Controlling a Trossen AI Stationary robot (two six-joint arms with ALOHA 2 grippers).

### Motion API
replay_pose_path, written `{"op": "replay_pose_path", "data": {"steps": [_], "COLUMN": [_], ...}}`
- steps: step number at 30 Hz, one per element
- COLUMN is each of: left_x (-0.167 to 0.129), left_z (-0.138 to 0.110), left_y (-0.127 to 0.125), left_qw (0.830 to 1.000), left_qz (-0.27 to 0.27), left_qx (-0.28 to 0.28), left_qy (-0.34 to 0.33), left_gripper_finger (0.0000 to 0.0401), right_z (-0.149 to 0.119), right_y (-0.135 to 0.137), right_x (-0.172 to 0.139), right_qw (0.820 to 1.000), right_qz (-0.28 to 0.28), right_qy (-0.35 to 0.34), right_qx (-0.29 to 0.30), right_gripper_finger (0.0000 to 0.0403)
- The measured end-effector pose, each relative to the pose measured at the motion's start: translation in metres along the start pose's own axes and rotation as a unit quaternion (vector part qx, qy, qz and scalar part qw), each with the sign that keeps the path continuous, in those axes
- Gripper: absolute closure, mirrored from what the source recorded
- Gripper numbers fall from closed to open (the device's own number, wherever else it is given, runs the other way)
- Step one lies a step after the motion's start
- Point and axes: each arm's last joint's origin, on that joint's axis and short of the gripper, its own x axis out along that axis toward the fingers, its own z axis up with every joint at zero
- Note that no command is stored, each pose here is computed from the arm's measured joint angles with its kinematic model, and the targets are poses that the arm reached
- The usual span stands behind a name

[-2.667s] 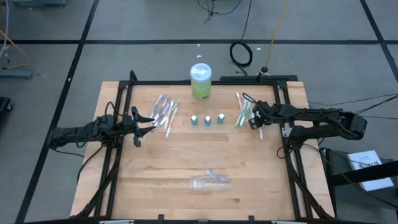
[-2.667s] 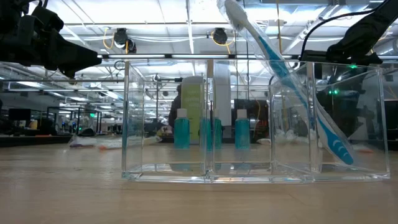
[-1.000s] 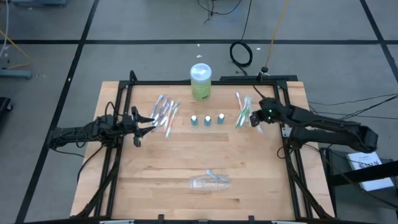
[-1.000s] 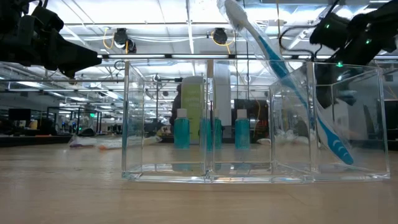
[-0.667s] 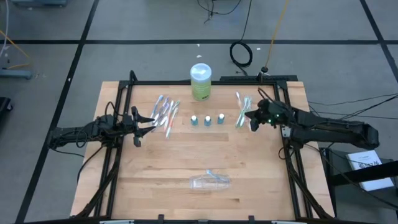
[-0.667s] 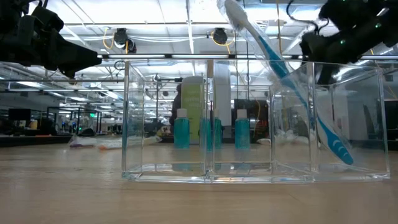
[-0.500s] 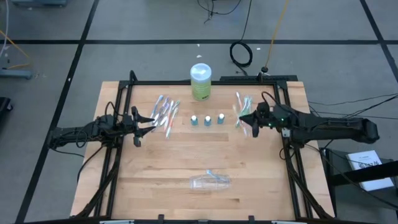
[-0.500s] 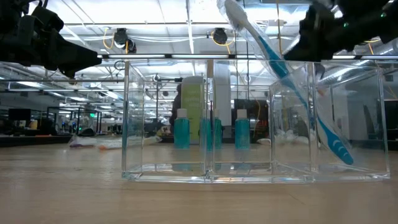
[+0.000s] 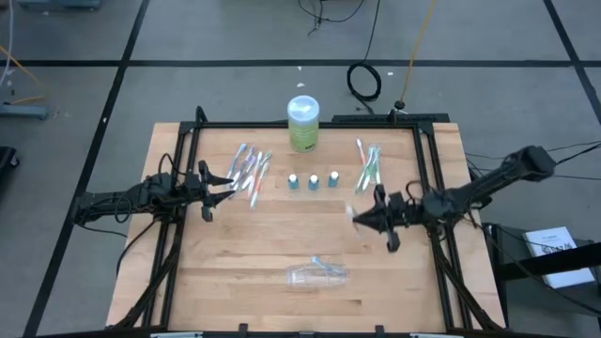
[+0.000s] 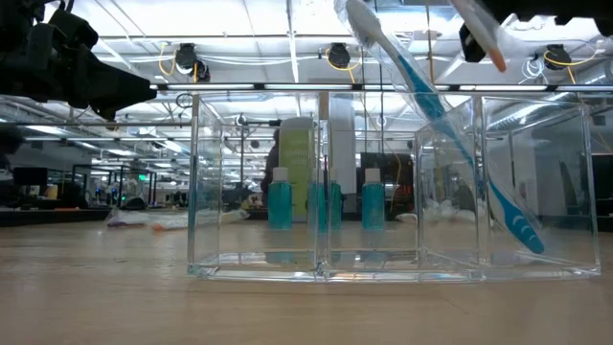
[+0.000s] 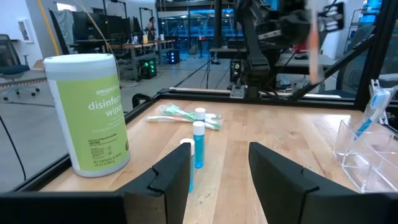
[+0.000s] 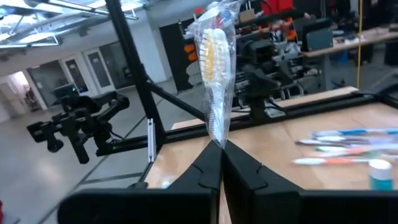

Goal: Pick & Place toothbrushing station
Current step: Put the orange toothbrush into the transparent organizer

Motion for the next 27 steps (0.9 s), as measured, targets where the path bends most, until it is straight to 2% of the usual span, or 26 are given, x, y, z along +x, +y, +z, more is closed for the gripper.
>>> {"op": "replay_pose_path", "data": {"steps": [4, 14, 18, 22, 27], "left_x": [0.000, 0.000, 0.000, 0.000, 0.000], "left_z": [0.000, 0.000, 0.000, 0.000, 0.000], "left_y": [0.000, 0.000, 0.000, 0.000, 0.000], "left_qw": [1.000, 1.000, 1.000, 1.000, 1.000], "left_qz": [0.000, 0.000, 0.000, 0.000, 0.000], "left_qx": [0.000, 0.000, 0.000, 0.000, 0.000], "left_qy": [0.000, 0.000, 0.000, 0.000, 0.000], "left_gripper_finger": [0.0235, 0.0235, 0.0235, 0.0235, 0.0235], "right_z": [-0.015, -0.025, -0.042, -0.060, -0.068], "right_y": [0.021, 0.068, 0.072, 0.070, 0.069], "right_x": [0.013, 0.060, 0.074, 0.080, 0.082], "right_qw": [1.000, 0.996, 0.994, 0.993, 0.993], "right_qz": [0.011, 0.037, 0.032, 0.002, 0.000], "right_qy": [-0.003, 0.018, 0.041, 0.056, 0.070], "right_qx": [-0.017, -0.082, -0.099, -0.107, -0.098], "right_gripper_finger": [0.0403, 0.0403, 0.0403, 0.0403, 0.0403]}}
